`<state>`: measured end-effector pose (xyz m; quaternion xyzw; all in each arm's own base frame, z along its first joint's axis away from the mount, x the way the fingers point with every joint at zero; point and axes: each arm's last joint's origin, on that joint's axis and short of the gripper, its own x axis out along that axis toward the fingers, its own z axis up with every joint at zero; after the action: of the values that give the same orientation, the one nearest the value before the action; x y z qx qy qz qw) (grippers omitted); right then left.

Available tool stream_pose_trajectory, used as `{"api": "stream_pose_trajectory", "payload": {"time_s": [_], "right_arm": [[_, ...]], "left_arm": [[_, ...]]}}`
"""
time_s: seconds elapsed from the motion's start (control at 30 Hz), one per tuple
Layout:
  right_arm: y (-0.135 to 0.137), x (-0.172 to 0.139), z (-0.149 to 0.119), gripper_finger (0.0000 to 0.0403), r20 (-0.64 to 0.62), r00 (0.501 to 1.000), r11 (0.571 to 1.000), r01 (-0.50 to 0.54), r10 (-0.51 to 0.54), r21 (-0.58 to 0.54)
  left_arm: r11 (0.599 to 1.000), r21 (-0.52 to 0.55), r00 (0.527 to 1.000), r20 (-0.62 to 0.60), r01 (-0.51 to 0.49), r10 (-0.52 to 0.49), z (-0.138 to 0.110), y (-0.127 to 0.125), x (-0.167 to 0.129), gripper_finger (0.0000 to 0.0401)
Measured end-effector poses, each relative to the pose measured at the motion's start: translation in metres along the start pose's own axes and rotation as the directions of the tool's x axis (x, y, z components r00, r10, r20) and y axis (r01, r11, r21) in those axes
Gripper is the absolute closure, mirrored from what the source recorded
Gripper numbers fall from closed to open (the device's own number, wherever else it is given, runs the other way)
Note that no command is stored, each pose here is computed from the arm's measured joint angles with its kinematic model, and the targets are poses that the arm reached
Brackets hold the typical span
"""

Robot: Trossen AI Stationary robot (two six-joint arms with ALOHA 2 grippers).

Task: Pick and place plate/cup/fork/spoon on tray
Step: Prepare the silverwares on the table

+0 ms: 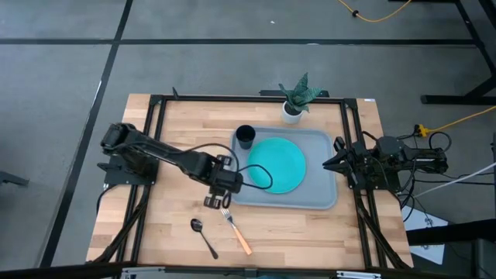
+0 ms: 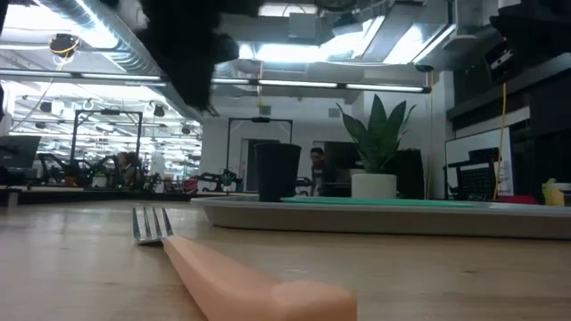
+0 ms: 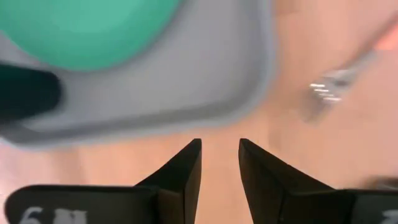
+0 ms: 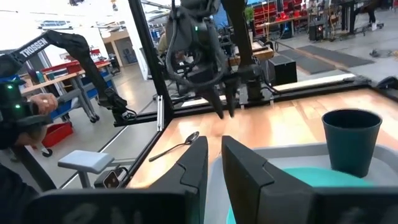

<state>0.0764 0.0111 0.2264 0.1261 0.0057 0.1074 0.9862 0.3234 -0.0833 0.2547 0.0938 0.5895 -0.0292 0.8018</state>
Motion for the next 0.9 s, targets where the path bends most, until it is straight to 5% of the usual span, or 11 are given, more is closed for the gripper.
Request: {"api": "stream_pose_trajectory", "payload": {"time_s": [0.17, 0.57, 0.7, 0.9], "right_arm": [[0.0, 0.0, 0.0, 0.035, 0.001, 1.0, 0.998, 0.013, -0.013, 0.065], [-0.001, 0.0, -0.001, 0.035, -0.002, 1.0, 0.977, 0.017, -0.017, 0.213], [-0.001, 0.0, -0.001, 0.035, 0.004, 0.999, 0.976, 0.039, -0.04, 0.214], [-0.004, 0.0, 0.0, 0.035, 0.022, 0.993, 0.971, 0.106, -0.113, 0.212]], "left_arm": [[0.994, -0.092, 0.998, 0.015, 0.061, -0.06, -0.004, -0.007, -0.013, 0.0302], [0.999, -0.038, 0.985, -0.17, 0.017, -0.023, -0.028, -0.034, -0.021, 0.0302], [0.996, -0.084, 0.983, -0.182, -0.004, -0.011, -0.032, -0.044, -0.023, 0.0302], [0.999, -0.006, 0.971, -0.238, -0.041, 0.038, -0.042, -0.056, -0.027, 0.0302]]}}
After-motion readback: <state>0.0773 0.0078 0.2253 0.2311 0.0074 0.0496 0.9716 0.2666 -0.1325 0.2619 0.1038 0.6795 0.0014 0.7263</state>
